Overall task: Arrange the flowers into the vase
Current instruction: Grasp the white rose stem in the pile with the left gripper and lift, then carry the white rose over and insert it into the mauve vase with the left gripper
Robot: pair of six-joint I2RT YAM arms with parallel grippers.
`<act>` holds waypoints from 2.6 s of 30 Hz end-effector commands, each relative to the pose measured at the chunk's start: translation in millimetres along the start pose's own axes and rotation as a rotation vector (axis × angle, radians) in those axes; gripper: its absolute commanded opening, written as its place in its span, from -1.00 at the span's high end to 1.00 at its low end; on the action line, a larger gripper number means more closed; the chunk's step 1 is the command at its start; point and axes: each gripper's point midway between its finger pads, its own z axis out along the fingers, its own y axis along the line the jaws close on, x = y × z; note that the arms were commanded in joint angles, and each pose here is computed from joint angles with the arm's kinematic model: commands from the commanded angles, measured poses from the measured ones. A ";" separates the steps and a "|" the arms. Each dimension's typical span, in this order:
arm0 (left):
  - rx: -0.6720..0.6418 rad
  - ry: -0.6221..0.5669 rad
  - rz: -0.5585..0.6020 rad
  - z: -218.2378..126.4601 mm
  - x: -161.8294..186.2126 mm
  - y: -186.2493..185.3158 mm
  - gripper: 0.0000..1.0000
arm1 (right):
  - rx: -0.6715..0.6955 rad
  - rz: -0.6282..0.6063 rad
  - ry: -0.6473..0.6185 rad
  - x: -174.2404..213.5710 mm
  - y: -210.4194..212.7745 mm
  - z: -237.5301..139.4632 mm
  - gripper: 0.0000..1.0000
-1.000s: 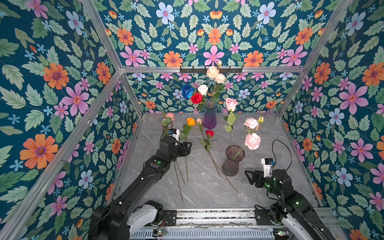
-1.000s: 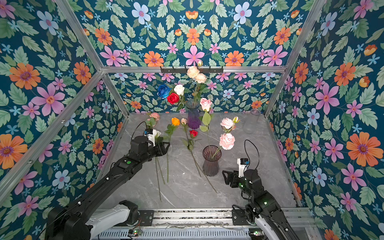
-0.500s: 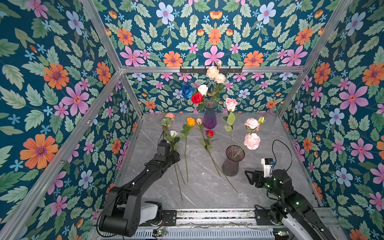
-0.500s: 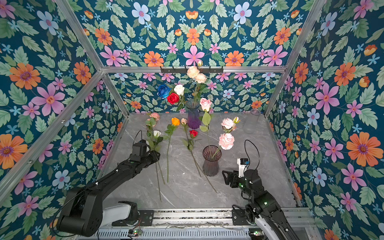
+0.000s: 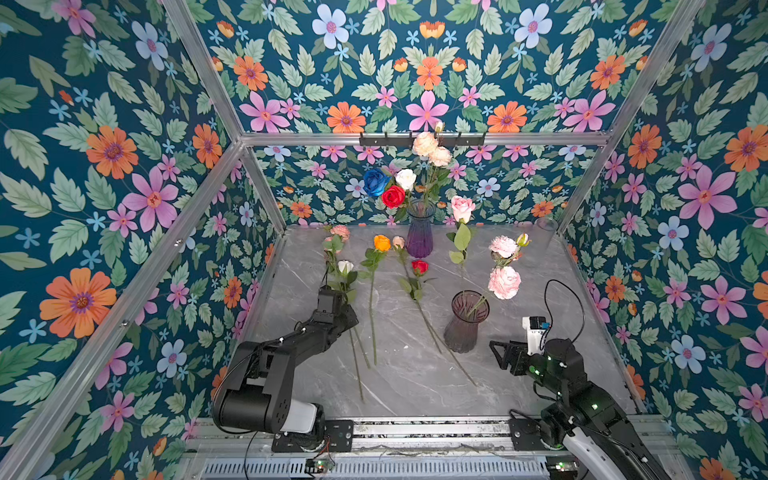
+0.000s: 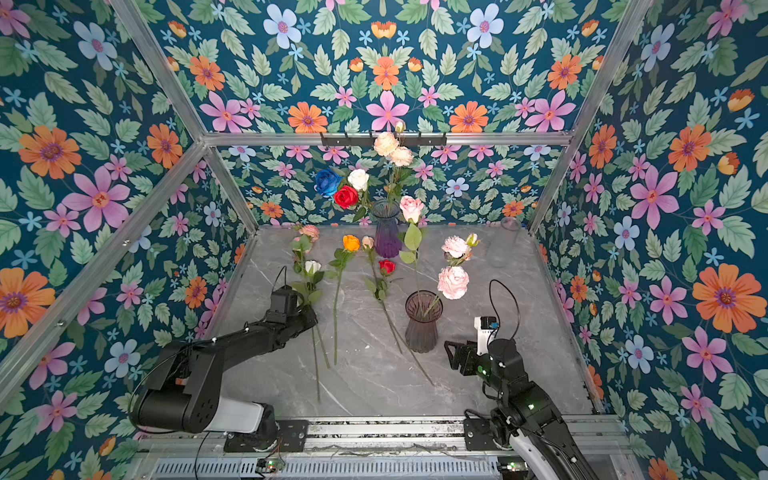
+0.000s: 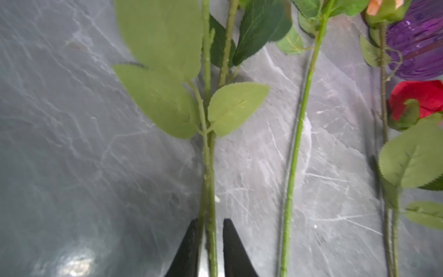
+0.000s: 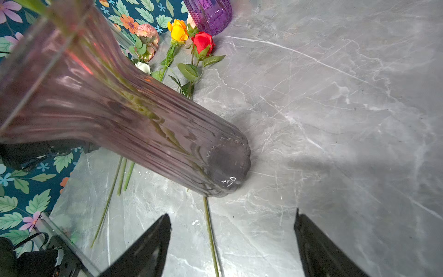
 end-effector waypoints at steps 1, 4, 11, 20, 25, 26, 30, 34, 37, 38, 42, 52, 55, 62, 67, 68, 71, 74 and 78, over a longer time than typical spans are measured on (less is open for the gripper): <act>-0.021 -0.029 0.018 3.4 -7.5 3.6 0.70 | -0.001 -0.006 -0.007 -1.3 0.3 -0.1 -0.64; -0.035 -0.028 0.019 5.0 -7.0 6.7 0.70 | -0.002 -0.006 -0.009 -1.4 0.3 -0.4 -0.64; -0.052 -0.027 0.023 7.8 -7.9 11.5 0.78 | -0.003 -0.005 -0.010 -1.3 0.3 -0.7 -0.64; -0.016 -0.058 0.016 -1.2 -18.6 2.4 1.00 | -0.003 -0.006 -0.011 -1.4 0.4 -0.8 -0.64; 0.049 -0.129 0.014 -30.8 -44.2 -18.5 1.00 | -0.002 -0.006 -0.012 -1.7 0.4 -0.8 -0.64; 0.070 -0.152 0.013 -40.6 -51.8 -24.8 1.00 | -0.001 -0.006 -0.011 -1.2 0.0 -0.6 -0.64; 0.197 -0.269 0.008 -88.2 -84.1 -56.4 1.00 | 0.000 -0.005 -0.014 -2.1 0.0 -0.7 -0.64; 0.420 -0.472 0.019 -167.4 -120.4 -108.1 1.00 | 0.001 -0.005 -0.012 -1.7 -0.3 -0.5 -0.64; 0.663 -0.706 0.054 -255.6 -146.7 -159.5 1.00 | 0.001 -0.005 -0.012 -2.0 0.0 -0.4 -0.64; 0.726 -0.772 0.065 -281.4 -152.0 -173.7 1.00 | -0.001 -0.006 -0.011 -1.9 0.3 -0.1 -0.64; 0.994 -0.987 0.140 -380.2 -161.2 -240.1 1.00 | 0.001 -0.005 -0.005 -1.1 -0.1 0.9 -0.64; 1.459 -1.281 0.340 -431.9 -108.4 -369.9 1.00 | -0.001 -0.004 -0.008 -1.0 0.0 -0.4 -0.64; 1.494 -1.269 0.320 -417.1 -101.4 -388.8 1.00 | -0.004 -0.005 -0.012 -1.3 0.6 -1.3 -0.65; 1.494 -1.205 0.333 -379.4 -76.0 -408.5 1.00 | -0.008 -0.007 -0.019 -1.7 1.0 -2.3 -0.65; 1.478 -1.092 0.325 -348.9 -49.0 -403.7 1.00 | -0.009 -0.007 -0.021 -2.2 1.2 -2.4 -0.65; 1.470 -1.062 0.328 -342.2 -41.6 -402.5 1.00 | -0.008 -0.007 -0.020 -2.0 1.0 -2.2 -0.65; 1.389 -0.928 0.371 -309.5 -12.4 -400.1 1.00 | -0.007 -0.006 -0.018 -1.6 0.8 -1.9 -0.65; 1.239 -0.688 0.476 -256.9 22.4 -405.8 0.51 | -0.004 -0.006 -0.019 -2.6 0.8 -1.9 -0.65; 0.982 -0.541 0.537 -212.4 40.7 -374.2 -0.18 | -0.002 -0.012 -0.022 -4.1 1.1 -3.4 -0.67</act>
